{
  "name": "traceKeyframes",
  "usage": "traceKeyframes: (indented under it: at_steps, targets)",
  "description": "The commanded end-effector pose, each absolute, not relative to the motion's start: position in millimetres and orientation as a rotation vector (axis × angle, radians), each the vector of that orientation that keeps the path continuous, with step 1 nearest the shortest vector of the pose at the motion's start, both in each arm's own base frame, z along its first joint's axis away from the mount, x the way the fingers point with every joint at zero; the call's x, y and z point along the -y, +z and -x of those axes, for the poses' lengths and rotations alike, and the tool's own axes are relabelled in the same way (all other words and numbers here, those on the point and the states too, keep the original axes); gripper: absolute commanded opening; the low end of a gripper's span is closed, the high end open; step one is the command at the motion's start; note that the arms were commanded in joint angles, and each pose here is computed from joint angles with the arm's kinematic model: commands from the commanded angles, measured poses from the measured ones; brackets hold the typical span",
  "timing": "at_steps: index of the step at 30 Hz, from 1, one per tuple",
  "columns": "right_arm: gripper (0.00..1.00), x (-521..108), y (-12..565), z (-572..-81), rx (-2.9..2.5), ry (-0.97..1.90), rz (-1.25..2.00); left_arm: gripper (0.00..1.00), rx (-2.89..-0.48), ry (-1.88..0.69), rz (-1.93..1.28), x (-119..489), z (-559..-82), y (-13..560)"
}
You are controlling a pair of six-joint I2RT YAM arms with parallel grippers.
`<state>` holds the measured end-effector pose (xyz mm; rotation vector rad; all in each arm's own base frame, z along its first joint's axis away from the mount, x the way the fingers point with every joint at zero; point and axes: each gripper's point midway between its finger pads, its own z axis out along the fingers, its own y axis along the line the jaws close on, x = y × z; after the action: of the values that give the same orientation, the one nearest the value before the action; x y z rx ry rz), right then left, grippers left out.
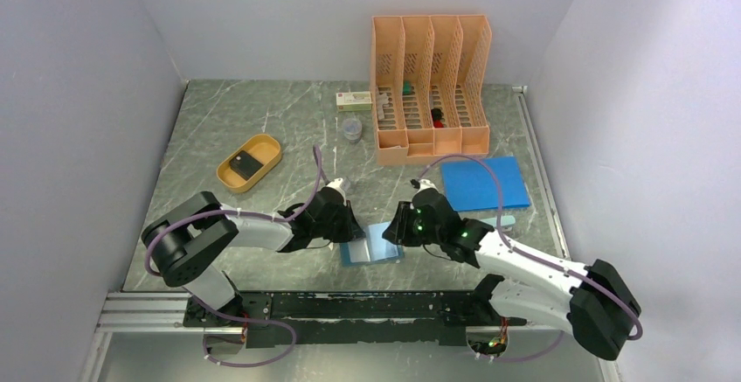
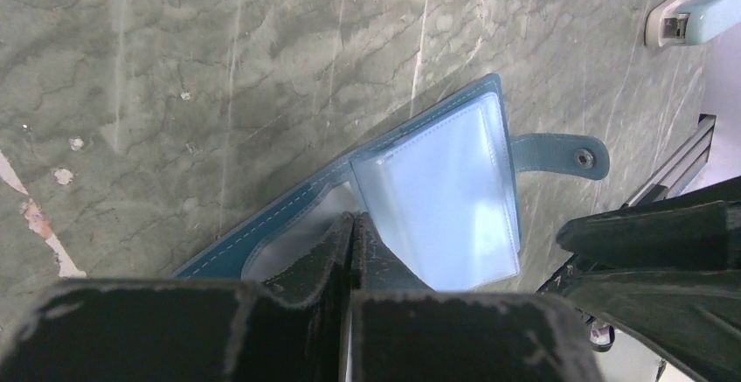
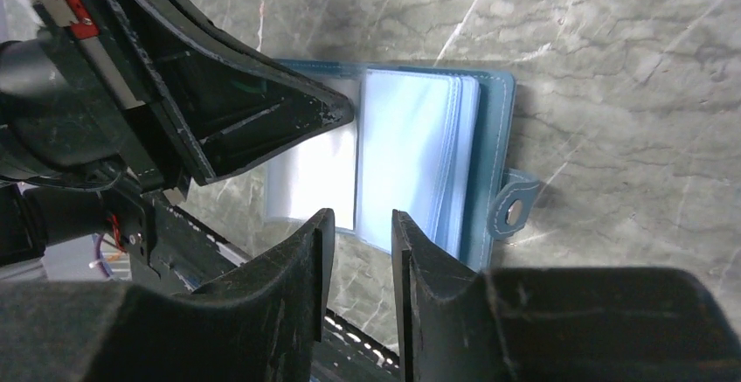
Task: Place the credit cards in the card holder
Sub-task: Open the card holder at the center of the board.
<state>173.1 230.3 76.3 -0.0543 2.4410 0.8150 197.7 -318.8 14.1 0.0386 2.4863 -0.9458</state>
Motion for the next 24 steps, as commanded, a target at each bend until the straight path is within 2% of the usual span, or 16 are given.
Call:
traceKeyframes:
  at_steps: [1,11,24]
  targets:
    - [0.34,-240.4,70.1,-172.4,-2.454,0.881,0.042,0.05,-2.648,-0.680,-0.070,276.4,-178.3,-37.4]
    - [0.36,-224.7,45.2,-170.4,-2.509,0.767,0.010,0.05,-2.647,-0.683,-0.062,275.4,-177.6,-37.5]
    - [0.39,-222.7,35.8,-165.1,-2.525,0.775,0.006,0.05,-2.646,-0.686,-0.056,274.8,-177.2,-36.8]
